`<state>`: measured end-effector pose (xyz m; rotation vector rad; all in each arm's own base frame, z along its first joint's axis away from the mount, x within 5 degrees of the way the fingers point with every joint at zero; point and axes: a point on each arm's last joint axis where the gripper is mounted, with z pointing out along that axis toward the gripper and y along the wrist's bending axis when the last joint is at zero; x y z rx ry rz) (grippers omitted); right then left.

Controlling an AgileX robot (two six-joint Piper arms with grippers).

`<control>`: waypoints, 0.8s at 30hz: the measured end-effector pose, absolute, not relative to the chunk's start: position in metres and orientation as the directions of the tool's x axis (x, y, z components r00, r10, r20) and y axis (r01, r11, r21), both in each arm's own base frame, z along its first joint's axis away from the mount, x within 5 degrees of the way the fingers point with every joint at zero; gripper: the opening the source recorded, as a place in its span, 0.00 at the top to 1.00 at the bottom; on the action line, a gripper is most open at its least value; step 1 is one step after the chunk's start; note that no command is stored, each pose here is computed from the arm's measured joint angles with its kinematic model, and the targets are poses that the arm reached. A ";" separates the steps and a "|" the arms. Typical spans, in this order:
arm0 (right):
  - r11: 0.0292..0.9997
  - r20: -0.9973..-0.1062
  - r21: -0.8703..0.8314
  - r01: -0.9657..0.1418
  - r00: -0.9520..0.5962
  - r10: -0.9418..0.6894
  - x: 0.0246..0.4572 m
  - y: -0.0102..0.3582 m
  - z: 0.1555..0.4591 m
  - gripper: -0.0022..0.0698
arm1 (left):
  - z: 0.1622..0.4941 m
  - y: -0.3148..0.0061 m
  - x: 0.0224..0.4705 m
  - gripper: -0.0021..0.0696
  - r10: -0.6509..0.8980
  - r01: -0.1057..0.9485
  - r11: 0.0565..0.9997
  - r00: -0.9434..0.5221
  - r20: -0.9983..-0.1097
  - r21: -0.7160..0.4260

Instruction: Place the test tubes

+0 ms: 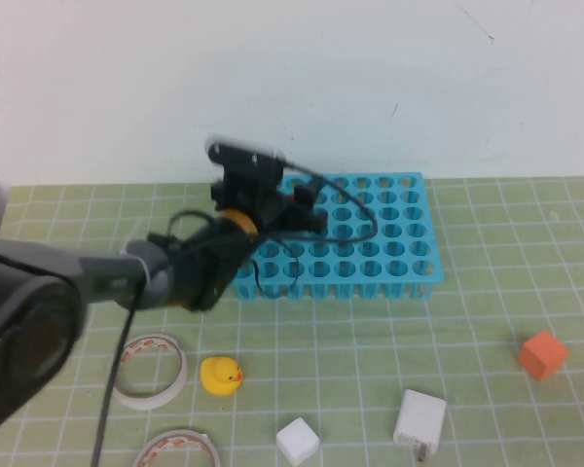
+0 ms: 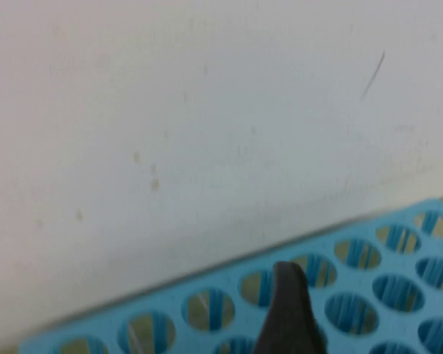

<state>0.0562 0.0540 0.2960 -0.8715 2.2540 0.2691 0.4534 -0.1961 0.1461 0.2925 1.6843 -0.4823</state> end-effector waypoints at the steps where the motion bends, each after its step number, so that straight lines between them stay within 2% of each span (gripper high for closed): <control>1: 0.753 -0.674 -0.053 -0.656 -0.532 -0.512 0.056 0.054 0.296 0.97 | 0.153 -0.196 0.453 0.34 -0.069 0.451 0.881 -0.175 -0.982 -0.142; 4: 0.753 -0.674 -0.053 -0.656 -0.532 -0.512 0.056 0.054 0.296 0.97 | 0.186 -0.193 0.449 0.36 -0.021 0.450 0.889 -0.147 -0.989 -0.086; 7: 0.753 -0.674 -0.053 -0.656 -0.532 -0.512 0.056 0.054 0.296 0.97 | 0.229 -0.188 0.441 0.43 0.040 0.451 0.892 -0.083 -0.996 -0.002; 10: 0.753 -0.674 -0.053 -0.656 -0.532 -0.512 0.056 0.054 0.296 0.97 | 0.275 -0.182 0.427 0.58 0.082 0.443 0.894 -0.018 -0.997 0.065; 15: 0.753 -0.674 -0.053 -0.656 -0.532 -0.512 0.056 0.054 0.296 0.97 | 0.365 -0.164 0.386 0.89 0.125 0.424 0.891 0.109 -0.986 0.160; 20: 0.753 -0.674 -0.053 -0.656 -0.532 -0.512 0.056 0.054 0.296 0.97 | 0.442 -0.136 0.324 0.96 0.271 0.358 0.870 0.226 -0.936 0.338; 24: 0.753 -0.674 -0.053 -0.656 -0.532 -0.512 0.056 0.054 0.296 0.97 | 0.478 -0.108 0.276 0.97 0.333 0.281 0.885 0.179 -0.926 0.372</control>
